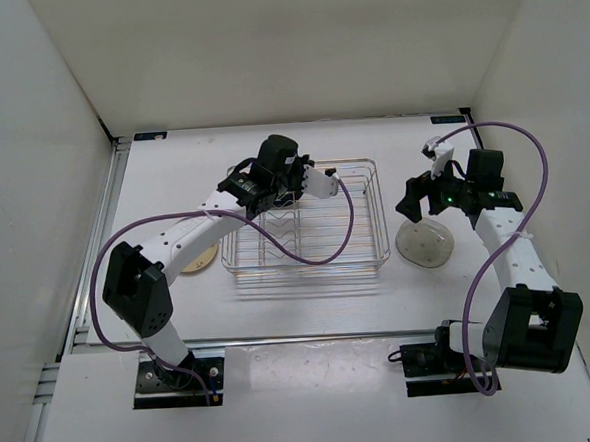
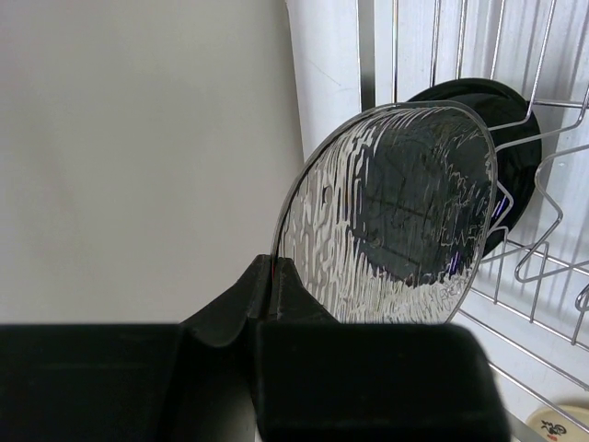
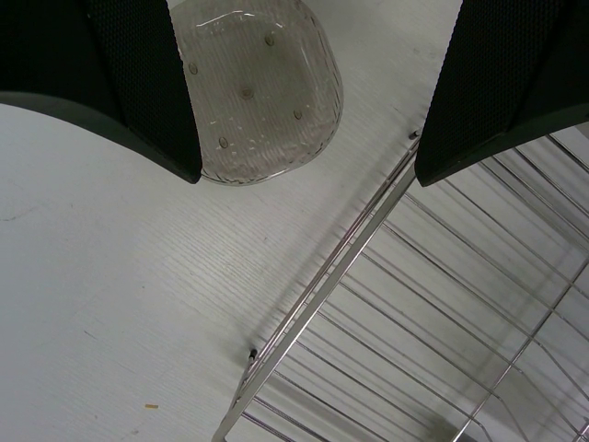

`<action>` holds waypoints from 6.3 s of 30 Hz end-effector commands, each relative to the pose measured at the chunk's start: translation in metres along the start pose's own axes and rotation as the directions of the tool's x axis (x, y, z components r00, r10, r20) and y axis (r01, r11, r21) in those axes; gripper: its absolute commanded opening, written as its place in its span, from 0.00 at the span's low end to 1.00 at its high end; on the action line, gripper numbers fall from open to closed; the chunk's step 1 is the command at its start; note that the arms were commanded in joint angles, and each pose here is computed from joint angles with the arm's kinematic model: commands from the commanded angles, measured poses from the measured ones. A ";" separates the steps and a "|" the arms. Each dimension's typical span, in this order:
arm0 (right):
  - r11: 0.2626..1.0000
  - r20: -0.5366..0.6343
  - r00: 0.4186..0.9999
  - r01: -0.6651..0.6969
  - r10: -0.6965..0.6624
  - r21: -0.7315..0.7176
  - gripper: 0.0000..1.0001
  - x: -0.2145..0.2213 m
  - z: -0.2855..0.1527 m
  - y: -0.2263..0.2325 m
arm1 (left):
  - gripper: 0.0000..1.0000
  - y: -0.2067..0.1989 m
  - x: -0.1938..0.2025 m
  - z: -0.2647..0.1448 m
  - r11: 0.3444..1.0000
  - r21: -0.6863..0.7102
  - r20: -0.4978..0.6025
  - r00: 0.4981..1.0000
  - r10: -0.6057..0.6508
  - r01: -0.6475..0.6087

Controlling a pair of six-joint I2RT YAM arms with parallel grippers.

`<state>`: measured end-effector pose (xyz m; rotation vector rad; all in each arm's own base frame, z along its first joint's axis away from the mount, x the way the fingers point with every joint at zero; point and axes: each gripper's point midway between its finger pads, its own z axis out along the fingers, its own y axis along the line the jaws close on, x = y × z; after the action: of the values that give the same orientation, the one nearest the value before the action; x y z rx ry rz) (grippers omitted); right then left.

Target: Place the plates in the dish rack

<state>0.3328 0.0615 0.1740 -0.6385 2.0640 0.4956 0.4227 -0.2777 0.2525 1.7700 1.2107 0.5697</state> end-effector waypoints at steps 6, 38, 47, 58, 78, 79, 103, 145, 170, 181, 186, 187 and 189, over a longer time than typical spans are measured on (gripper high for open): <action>1.000 0.038 0.999 0.027 -0.027 -0.014 1.00 -0.009 -0.004 0.004 | 0.10 0.006 -0.003 0.002 1.000 -0.025 0.020 1.000 0.014 -0.014; 1.000 0.036 0.999 0.017 -0.016 -0.018 1.00 -0.007 -0.004 0.002 | 0.10 0.034 0.013 -0.004 0.996 -0.093 -0.005 1.000 -0.016 0.015; 1.000 0.034 0.999 0.006 -0.005 -0.020 1.00 -0.006 -0.006 0.001 | 0.10 0.025 0.018 0.007 0.998 -0.067 -0.020 1.000 -0.015 0.014; 1.000 0.050 0.999 -0.009 0.010 -0.024 1.00 -0.006 -0.012 -0.001 | 0.10 0.003 0.018 0.028 1.000 -0.015 -0.022 1.000 -0.015 0.014; 0.999 0.074 0.997 0.000 0.003 -0.035 1.00 -0.012 -0.016 0.003 | 0.10 -0.043 0.014 0.034 0.992 0.075 -0.002 0.994 -0.105 0.105; 0.999 0.074 0.997 0.000 0.002 -0.035 1.00 -0.012 -0.016 0.003 | 0.10 -0.043 0.014 0.034 0.992 0.075 -0.002 0.994 -0.105 0.105; 0.999 0.109 0.994 -0.020 0.023 -0.032 1.00 -0.015 -0.029 -0.003 | 0.10 -0.067 0.012 0.054 0.983 0.129 -0.027 0.992 -0.127 0.129; 0.943 -0.156 0.956 -0.201 0.248 0.267 0.87 0.085 -0.025 -0.105 | 0.84 -0.024 0.189 -0.197 0.453 -0.506 -0.069 0.489 -0.870 0.734; 0.941 -0.263 0.909 -0.337 0.323 -0.012 0.78 0.167 -0.019 -0.092 | 0.87 -0.157 0.222 -0.186 0.065 -0.351 -0.041 0.055 -0.998 0.934; 0.917 -0.264 0.892 -0.394 0.366 -0.058 0.66 0.169 -0.006 -0.102 | 0.87 -0.151 0.225 -0.192 0.048 -0.348 -0.012 0.047 -0.999 0.936; 0.914 -0.269 0.889 -0.401 0.372 -0.061 0.57 0.172 -0.004 -0.104 | 0.88 -0.154 0.227 -0.193 0.041 -0.354 -0.019 0.037 -0.999 0.935; 0.914 -0.269 0.889 -0.401 0.372 -0.061 0.56 0.172 -0.004 -0.104 | 0.88 -0.154 0.227 -0.193 0.041 -0.354 -0.019 0.037 -0.999 0.934; 0.911 -0.273 0.885 -0.408 0.377 -0.063 0.53 0.174 -0.003 -0.103 | 0.88 -0.154 0.227 -0.193 0.041 -0.354 -0.019 0.037 -0.999 0.934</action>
<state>0.3145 -0.0660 0.0247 -0.3583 2.4206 0.7829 0.2929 0.0282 0.1792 0.2163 2.1273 0.0503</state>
